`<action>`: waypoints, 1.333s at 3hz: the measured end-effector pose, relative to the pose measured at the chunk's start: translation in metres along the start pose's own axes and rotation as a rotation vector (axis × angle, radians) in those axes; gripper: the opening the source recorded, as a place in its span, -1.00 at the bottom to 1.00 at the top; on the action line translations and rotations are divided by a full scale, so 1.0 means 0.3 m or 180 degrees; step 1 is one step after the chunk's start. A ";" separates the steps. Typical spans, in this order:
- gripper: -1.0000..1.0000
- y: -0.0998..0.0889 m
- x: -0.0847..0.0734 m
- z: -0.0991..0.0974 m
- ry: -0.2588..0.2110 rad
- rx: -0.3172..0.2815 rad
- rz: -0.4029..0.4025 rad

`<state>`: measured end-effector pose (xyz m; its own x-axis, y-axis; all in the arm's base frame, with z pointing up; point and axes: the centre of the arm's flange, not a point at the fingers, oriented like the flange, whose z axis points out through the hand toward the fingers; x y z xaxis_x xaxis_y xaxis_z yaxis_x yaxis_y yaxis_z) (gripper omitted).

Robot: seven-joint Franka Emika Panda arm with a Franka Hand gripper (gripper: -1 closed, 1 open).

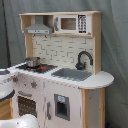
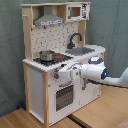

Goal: Play with the kitchen

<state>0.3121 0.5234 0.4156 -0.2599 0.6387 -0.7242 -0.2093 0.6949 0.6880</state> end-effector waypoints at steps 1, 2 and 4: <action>1.00 -0.058 0.005 0.010 -0.0179 0.0050 0.0132; 1.00 -0.097 0.025 0.021 -0.0346 0.0074 0.0207; 1.00 -0.231 0.192 0.077 -0.0415 0.0413 0.0096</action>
<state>0.3333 0.5197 0.3251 -0.1380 0.6915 -0.7091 -0.0777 0.7062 0.7038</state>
